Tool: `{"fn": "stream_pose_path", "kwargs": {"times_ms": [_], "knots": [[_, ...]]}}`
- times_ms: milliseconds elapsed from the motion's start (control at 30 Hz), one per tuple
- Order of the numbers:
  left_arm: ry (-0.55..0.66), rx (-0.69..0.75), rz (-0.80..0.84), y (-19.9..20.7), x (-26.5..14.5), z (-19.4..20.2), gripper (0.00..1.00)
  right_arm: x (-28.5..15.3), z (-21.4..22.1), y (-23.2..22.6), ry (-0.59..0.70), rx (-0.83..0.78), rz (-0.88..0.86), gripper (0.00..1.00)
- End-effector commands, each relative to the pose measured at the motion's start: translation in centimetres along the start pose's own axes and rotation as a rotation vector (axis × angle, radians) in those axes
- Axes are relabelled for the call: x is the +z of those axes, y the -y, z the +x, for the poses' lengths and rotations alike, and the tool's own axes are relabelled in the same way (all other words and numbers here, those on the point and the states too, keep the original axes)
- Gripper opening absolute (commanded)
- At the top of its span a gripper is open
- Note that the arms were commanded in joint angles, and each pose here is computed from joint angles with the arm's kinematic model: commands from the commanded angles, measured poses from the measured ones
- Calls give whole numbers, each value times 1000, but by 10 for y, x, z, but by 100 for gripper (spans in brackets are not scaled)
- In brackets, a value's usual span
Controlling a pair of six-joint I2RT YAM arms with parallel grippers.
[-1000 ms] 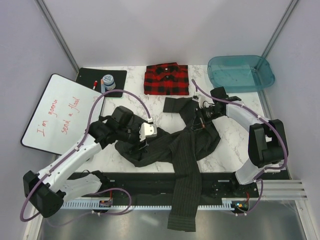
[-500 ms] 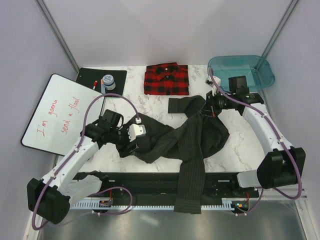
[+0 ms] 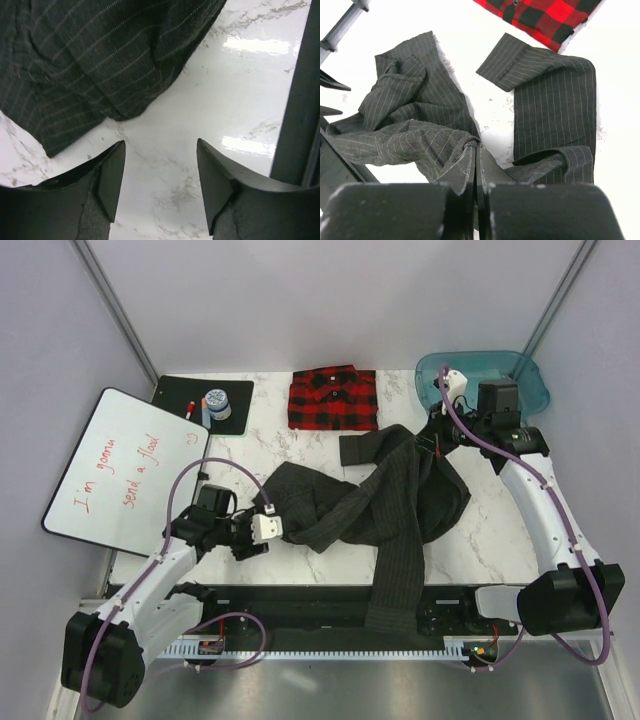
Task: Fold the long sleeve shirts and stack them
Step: Flatten the shirt out
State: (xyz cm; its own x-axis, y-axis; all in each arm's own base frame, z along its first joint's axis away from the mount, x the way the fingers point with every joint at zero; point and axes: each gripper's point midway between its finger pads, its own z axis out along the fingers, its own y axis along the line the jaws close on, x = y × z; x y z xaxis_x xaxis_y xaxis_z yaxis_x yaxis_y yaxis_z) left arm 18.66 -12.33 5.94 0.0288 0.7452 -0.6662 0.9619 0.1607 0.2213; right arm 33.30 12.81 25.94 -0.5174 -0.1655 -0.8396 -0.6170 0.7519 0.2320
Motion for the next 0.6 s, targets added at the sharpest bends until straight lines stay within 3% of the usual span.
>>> {"fn": "stream_pose_path", "kwargs": {"times_ms": [0,167,400,567], "knots": [[166,283,-47,-21,14,-28,60,7,-1,12,15,24,48,0],[194,360,-97,-15,32,-31,46,18,9,38,-26,57,149,0],[169,451,-227,-7,37,-19,52,31,27,79,-55,144,317,0],[152,421,-296,-12,39,-18,46,40,46,94,-100,190,358,0]]}}
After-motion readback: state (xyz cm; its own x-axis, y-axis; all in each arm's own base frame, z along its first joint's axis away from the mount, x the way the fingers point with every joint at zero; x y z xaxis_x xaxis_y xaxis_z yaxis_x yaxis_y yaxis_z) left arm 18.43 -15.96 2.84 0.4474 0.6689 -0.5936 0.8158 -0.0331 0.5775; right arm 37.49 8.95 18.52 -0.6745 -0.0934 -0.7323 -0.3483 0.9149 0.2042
